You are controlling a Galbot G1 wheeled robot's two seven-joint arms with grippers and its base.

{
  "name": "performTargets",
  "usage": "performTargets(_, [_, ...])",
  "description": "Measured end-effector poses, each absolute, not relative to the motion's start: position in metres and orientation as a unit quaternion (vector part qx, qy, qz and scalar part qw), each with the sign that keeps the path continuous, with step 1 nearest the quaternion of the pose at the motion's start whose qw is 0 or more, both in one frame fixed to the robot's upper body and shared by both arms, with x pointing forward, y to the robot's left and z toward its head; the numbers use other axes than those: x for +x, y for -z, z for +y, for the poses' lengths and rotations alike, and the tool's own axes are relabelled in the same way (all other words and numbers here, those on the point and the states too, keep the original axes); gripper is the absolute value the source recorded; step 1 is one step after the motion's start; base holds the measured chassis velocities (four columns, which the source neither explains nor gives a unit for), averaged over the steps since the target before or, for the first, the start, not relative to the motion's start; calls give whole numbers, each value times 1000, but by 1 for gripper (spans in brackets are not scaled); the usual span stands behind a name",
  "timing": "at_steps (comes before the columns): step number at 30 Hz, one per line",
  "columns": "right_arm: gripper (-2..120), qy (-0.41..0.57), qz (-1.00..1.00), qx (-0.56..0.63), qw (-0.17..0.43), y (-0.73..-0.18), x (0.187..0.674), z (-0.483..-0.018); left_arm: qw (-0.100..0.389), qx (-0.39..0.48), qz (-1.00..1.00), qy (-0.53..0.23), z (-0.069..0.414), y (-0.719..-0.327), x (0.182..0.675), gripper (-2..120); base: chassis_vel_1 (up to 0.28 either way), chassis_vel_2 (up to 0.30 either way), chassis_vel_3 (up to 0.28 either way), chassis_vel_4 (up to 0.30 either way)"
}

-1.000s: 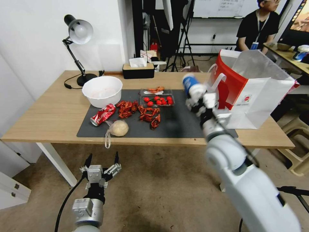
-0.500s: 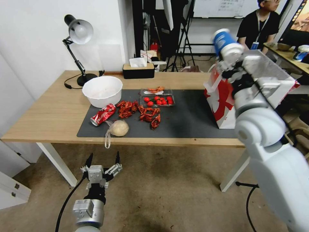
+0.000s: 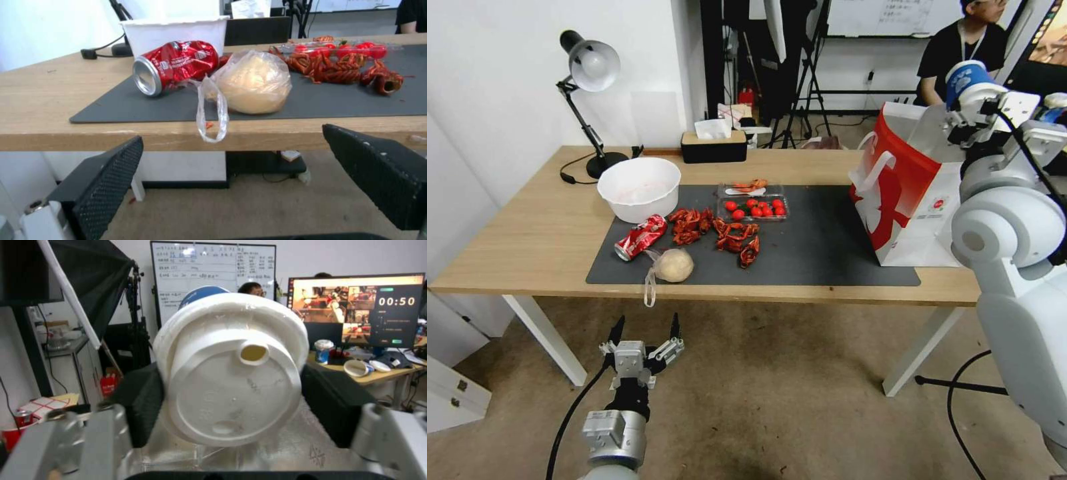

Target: Pick up the trash from the table and place it into the takeout bag.

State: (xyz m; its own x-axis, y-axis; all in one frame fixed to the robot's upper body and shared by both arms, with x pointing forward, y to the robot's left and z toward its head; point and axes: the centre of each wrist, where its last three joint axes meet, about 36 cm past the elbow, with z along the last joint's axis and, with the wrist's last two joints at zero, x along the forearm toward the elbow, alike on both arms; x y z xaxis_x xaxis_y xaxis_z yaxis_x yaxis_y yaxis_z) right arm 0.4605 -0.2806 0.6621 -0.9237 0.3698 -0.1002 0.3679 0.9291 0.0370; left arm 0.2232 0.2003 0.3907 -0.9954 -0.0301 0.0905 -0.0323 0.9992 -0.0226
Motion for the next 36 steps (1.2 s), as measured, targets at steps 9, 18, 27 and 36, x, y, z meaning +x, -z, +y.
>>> performTargets(9, [99, -8, 982, 183, 49, -659, 463, -280, 46, 15, -999, -12, 201, -390, 224, 100, 0, 0, 0, 0])
performTargets(18, [100, -9, 984, 171, 51, -656, 464, -278, 47, 15, -999, -12, 201, -390, 224, 100, 0, 0, 0, 0])
performTargets(27, [100, -21, 995, 83, 59, -642, 452, -259, 47, 16, -999, -12, 202, -389, 225, 100, 0, 0, 0, 0])
performTargets(36, [100, -36, 995, -43, 81, -605, 425, -258, 48, 17, -999, -13, 203, -388, 225, 100, 0, 0, 0, 0])
